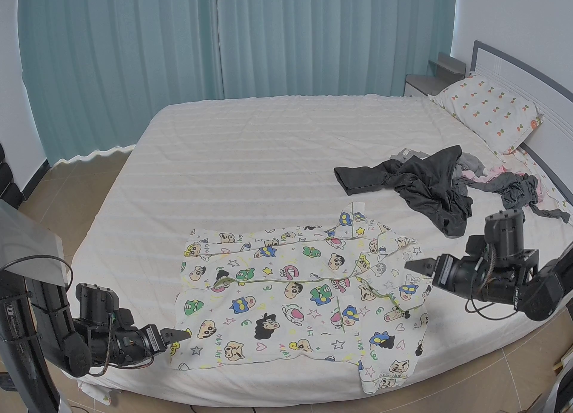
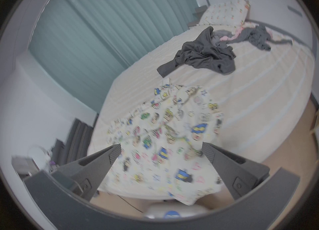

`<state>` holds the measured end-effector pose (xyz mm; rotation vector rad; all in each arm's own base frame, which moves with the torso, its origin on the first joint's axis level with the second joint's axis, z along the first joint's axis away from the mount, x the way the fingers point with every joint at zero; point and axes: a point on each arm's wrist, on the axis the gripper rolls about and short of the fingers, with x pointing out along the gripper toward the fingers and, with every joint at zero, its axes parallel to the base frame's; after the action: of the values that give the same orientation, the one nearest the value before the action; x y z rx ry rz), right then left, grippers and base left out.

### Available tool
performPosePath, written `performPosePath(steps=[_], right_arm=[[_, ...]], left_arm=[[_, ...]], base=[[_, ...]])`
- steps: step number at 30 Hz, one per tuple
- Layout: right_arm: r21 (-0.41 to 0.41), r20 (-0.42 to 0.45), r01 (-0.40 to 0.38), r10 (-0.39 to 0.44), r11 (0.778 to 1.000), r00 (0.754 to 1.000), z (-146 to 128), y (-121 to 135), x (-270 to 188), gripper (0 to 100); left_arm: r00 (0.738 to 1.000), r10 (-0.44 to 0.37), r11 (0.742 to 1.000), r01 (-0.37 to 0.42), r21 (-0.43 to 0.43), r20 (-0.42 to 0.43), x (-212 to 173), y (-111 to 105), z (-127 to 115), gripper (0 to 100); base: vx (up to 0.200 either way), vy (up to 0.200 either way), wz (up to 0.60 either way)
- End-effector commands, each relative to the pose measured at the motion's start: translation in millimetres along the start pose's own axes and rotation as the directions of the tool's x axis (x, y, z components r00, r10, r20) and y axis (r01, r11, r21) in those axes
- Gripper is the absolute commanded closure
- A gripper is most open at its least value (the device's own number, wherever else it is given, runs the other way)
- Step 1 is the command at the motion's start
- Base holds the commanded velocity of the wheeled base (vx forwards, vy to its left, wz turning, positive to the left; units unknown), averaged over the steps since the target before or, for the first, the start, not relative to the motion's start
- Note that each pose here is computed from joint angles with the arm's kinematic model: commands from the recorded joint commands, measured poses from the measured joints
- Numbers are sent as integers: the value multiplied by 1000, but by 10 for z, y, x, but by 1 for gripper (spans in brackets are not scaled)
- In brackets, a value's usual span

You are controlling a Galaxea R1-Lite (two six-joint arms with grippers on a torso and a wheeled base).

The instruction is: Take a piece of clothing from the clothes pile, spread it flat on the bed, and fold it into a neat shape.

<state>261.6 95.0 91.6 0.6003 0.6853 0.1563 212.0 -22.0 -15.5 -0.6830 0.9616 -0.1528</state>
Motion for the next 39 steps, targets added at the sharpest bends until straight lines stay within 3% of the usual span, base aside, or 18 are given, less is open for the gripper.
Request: performPosePath(steps=[1,7,17,20,29,36,39], right_arm=[[122,-33,-25,29,992,999,-92,143,198,0],[232,22,-47,43,972,999,-89,27,82,0],[239,66,-86,72,967,995,-2,40,11,0],[238,72,-94,79,967,994,95,109,235,0],[209,-32,20,-14,978,999,106,55,1311,0],[185,-65,73,-62,980,996,156,36,1762,0],[183,-112,122,-103,976,988,153,28,2155,0]], left_arm=[[999,-34,999,34,-14,-10,-45,-54,-38,0],[998,-61,998,61,-13,4,11,-98,-16,0],[991,-116,992,118,-42,62,87,-158,71,0],[991,-117,992,120,-44,61,85,-158,68,0],[991,-125,991,127,-44,55,93,-165,68,0],[991,-125,991,127,-44,55,91,-165,66,0],[991,-121,991,124,-46,51,84,-158,53,0]], base=[[200,0,0],[100,0,0],[0,0,0],[0,0,0],[0,0,0],[0,0,0],[0,0,0]])
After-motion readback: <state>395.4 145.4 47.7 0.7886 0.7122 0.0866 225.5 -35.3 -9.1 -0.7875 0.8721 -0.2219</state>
